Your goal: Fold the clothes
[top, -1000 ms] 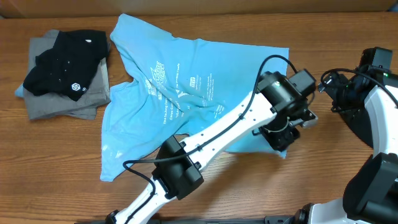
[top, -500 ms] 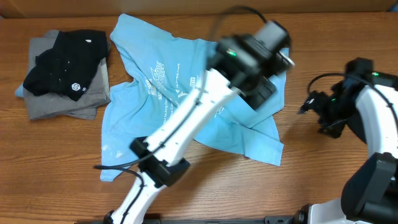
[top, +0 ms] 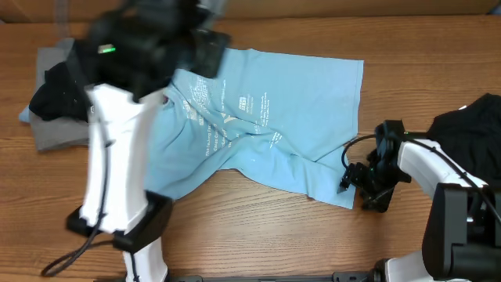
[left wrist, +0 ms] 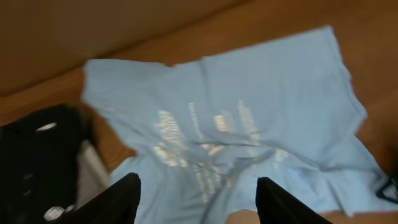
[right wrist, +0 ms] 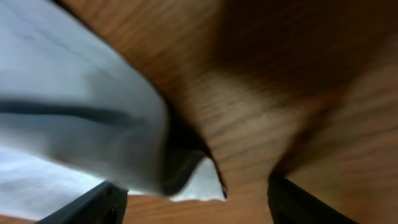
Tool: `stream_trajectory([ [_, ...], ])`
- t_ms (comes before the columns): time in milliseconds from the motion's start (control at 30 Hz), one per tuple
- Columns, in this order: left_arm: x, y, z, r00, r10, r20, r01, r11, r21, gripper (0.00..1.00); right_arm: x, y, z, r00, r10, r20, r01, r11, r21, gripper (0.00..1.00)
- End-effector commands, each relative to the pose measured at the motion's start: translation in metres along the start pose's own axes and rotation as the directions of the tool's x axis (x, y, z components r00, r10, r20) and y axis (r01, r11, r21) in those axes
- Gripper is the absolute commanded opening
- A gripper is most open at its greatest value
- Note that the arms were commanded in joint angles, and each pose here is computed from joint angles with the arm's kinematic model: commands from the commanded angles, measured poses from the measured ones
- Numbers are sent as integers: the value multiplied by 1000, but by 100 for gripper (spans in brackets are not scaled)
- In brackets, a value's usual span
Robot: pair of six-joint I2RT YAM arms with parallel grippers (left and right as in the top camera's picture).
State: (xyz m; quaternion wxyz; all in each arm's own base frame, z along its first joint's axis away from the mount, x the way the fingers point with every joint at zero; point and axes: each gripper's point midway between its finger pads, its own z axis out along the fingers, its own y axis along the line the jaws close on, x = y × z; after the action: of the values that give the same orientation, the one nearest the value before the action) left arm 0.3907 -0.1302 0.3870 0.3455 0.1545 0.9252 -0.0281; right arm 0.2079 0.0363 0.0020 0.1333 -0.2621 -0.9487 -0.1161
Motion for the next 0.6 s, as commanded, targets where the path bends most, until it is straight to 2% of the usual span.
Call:
stream_trajectory([
  [0,6,43,-30,996,-84,42,87,992,-89,63,8,3,14,999,35,-30,-36,998,-45,72],
  [33,10,53,-33,994,-102,38,106,989,-107,63,10,6,18,999,31,-36,-34,997,-73,71],
  [133,24,82,-37,987,-159,14,160,973,-165,64,10,10,22,999,25,-36,-28,994,-107,56],
  [333,52,118,-27,966,-251,-70,229,947,-227,69,0,10,7,1000,26,10,-25,995,-93,9],
  [367,57,120,-23,961,-263,-87,239,945,-226,69,-4,10,-1,999,34,30,-31,996,-87,6],
  [467,71,127,-11,943,-299,-146,264,939,-219,63,-26,6,-38,987,59,148,-50,997,-61,4],
  [567,83,132,-5,929,-320,-186,276,933,-231,62,-48,-15,-89,940,167,296,-168,986,-21,4],
])
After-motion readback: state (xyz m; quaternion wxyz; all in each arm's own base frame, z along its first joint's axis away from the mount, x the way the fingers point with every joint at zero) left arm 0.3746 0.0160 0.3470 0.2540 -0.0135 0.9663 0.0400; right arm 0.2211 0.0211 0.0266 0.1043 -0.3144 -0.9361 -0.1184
